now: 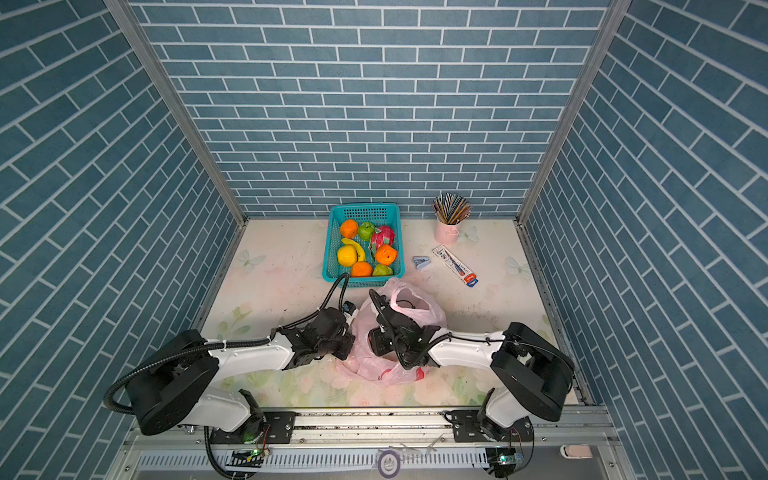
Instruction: Untie the knot of the plastic bag and take out the fruit
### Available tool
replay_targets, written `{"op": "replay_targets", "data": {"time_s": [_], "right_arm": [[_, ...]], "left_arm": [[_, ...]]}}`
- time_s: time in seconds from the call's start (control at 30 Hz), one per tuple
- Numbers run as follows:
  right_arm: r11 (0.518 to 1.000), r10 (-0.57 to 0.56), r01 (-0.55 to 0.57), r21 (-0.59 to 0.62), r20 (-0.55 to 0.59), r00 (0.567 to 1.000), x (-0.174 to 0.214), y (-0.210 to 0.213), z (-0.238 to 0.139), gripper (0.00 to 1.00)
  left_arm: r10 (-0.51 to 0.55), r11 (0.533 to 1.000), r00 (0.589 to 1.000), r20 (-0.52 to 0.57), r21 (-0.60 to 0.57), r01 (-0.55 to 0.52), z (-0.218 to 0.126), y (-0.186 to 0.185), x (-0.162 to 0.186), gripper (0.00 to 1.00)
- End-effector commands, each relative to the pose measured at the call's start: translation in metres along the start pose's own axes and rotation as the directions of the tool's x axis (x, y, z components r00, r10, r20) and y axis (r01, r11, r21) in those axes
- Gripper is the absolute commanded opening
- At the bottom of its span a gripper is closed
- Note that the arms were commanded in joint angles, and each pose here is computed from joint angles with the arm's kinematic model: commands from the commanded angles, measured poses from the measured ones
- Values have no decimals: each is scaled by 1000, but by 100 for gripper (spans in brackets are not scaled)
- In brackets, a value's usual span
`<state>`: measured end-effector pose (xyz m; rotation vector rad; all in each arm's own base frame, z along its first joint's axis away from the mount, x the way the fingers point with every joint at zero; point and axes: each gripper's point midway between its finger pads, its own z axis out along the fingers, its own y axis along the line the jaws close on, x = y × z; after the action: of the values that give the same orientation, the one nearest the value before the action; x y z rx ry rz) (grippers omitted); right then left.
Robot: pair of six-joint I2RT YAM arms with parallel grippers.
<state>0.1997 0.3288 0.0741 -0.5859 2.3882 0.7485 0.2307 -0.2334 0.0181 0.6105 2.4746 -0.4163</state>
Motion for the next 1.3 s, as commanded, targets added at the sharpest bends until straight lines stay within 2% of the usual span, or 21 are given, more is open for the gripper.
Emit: {"op": "replay_targets", "data": {"time_s": [0.0, 0.23, 0.33, 0.47, 0.57, 0.63, 0.7, 0.83, 0.97, 1.13, 1.27], "right_arm": [[998, -11, 7, 65, 60, 998, -12, -10, -19, 41], [993, 12, -27, 112, 130, 991, -25, -18, -48, 41], [996, 27, -40, 80, 154, 988, -28, -14, -57, 41], [997, 52, -62, 51, 168, 984, -29, -10, -66, 40], [995, 73, -84, 56, 188, 980, -29, -15, -69, 40], [994, 82, -94, 57, 195, 977, -30, -17, -71, 40], [993, 87, -100, 62, 196, 977, -30, -18, -71, 39], [992, 90, -104, 68, 186, 979, -28, -20, -67, 39], [992, 90, -103, 67, 178, 980, -28, -20, -64, 39], [991, 95, -109, 72, 175, 980, -27, -21, -63, 39], [990, 105, -120, 76, 181, 978, -29, -23, -65, 39]], "left_arm": [[-8, 998, 996, -94, -59, 2, 2, 17, 25, 7], [-16, 998, 995, -95, -67, 10, 2, 19, 25, 7], [-15, 997, 996, -84, -71, 9, 0, 20, 21, 9], [-8, 998, 999, -48, -69, 5, -8, 17, 7, 27], [-4, 999, 1000, -5, -51, 4, -20, 11, -10, 56], [-4, 999, 999, 36, -41, 6, -32, 7, -26, 65], [-4, 999, 996, 85, -35, 7, -48, 4, -43, 70], [-20, 999, 974, 227, 34, 13, -90, -12, -87, 73], [-49, 980, 945, 324, 199, -17, -120, -44, -116, 73], [-55, 953, 939, 339, 298, -52, -129, -68, -127, 73], [-4, 925, 953, 302, 364, -111, -118, -93, -119, 73]]}}
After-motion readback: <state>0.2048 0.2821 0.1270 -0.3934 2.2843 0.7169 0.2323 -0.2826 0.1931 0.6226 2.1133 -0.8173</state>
